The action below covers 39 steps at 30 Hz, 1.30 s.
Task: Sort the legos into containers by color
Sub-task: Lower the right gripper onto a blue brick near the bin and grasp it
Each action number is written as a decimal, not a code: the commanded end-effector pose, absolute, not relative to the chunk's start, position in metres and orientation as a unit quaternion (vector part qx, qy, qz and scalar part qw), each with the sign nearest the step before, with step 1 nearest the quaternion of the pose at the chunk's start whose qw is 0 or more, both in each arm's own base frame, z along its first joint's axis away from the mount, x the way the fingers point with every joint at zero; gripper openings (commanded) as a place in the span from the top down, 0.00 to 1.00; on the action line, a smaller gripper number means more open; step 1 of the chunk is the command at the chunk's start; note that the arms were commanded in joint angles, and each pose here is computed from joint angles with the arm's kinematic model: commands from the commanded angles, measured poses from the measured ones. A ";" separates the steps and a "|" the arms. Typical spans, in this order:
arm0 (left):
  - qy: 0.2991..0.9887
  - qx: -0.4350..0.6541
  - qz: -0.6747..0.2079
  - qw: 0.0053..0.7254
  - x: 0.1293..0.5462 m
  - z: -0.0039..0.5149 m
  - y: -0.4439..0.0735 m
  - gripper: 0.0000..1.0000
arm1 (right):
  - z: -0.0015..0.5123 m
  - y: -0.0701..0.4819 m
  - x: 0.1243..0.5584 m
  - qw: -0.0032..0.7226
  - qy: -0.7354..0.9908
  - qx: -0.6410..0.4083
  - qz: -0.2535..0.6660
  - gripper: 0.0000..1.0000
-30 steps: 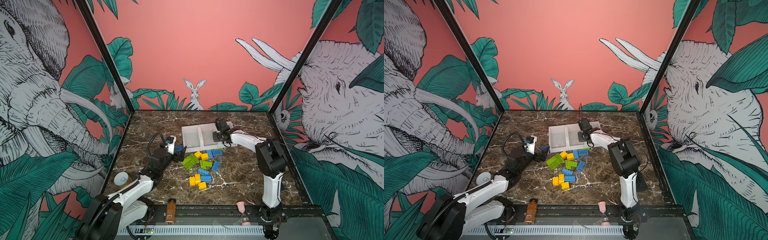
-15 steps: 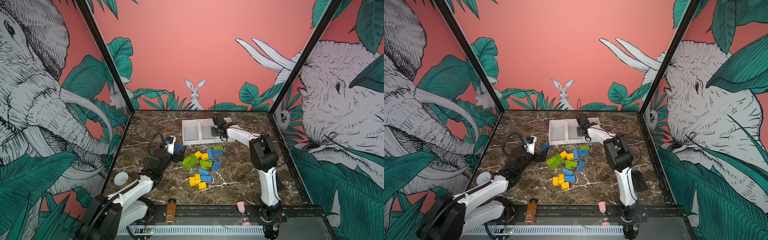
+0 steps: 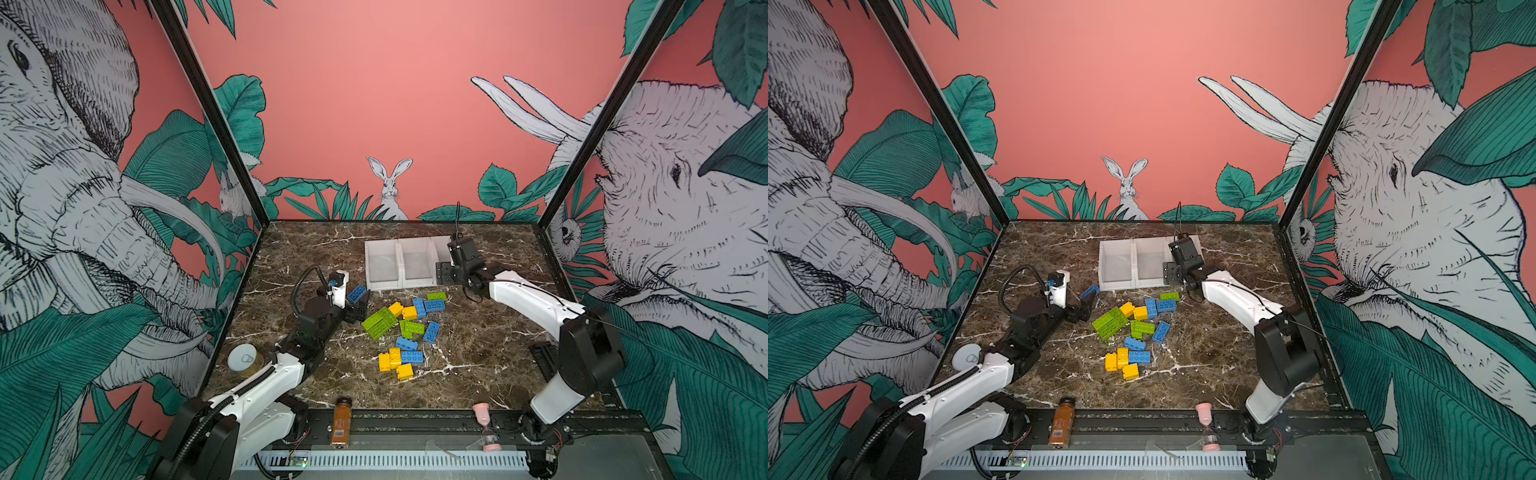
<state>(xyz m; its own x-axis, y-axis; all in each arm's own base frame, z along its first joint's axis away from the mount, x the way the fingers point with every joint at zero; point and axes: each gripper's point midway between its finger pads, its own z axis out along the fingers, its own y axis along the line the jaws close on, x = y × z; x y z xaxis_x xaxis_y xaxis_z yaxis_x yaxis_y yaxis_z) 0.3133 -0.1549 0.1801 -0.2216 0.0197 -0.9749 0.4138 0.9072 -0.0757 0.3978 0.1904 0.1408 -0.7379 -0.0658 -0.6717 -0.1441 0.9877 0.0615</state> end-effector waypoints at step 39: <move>0.765 0.139 -0.152 0.610 0.311 0.179 -0.150 0.01 | 0.064 0.154 0.323 0.259 0.965 -0.036 0.013 0.16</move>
